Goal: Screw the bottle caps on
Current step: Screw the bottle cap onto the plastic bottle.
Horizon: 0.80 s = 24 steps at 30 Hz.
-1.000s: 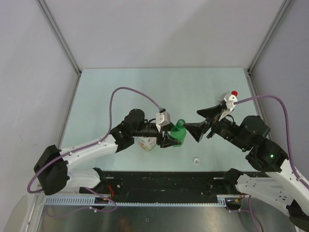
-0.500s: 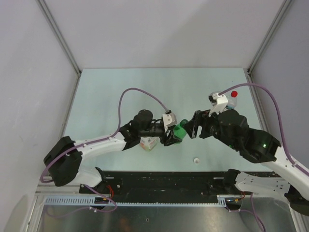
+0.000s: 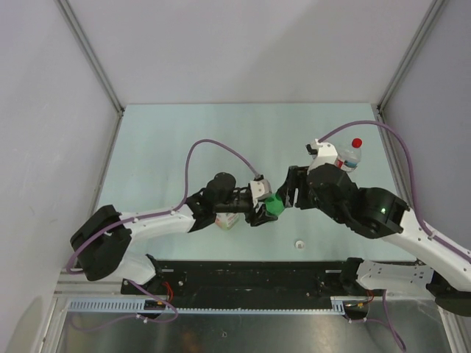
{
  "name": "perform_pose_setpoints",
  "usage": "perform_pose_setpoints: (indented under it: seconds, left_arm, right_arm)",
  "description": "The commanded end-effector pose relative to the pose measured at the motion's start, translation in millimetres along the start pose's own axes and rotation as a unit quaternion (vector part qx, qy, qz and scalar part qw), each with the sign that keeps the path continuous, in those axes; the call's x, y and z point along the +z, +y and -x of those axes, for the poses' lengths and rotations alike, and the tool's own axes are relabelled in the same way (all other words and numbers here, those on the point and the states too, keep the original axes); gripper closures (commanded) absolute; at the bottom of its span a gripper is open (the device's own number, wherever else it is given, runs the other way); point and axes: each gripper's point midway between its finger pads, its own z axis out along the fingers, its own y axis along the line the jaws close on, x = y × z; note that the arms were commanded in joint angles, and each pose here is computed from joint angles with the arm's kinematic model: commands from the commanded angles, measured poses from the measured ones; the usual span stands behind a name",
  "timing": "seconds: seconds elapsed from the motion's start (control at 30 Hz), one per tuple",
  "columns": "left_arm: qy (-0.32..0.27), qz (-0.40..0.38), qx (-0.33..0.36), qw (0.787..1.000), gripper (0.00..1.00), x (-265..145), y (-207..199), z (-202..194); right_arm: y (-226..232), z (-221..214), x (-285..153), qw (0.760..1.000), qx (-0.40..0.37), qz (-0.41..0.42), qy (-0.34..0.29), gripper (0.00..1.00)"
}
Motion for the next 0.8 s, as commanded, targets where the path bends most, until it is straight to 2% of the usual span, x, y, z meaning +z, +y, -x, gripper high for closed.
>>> perform_pose_setpoints:
  seconds: [0.0, 0.77]
  left_arm:
    - [-0.025, 0.011, 0.037, 0.999, 1.0, 2.8, 3.1, 12.9]
    - [-0.019, 0.014, 0.035, 0.999, 1.0, 7.4, 3.9, 6.7]
  right_arm:
    - [3.3, 12.3, 0.7, 1.0, 0.022, -0.013, -0.018, 0.35]
    - [-4.6, -9.7, 17.6, 0.997, 0.03, -0.06, 0.022, 0.44]
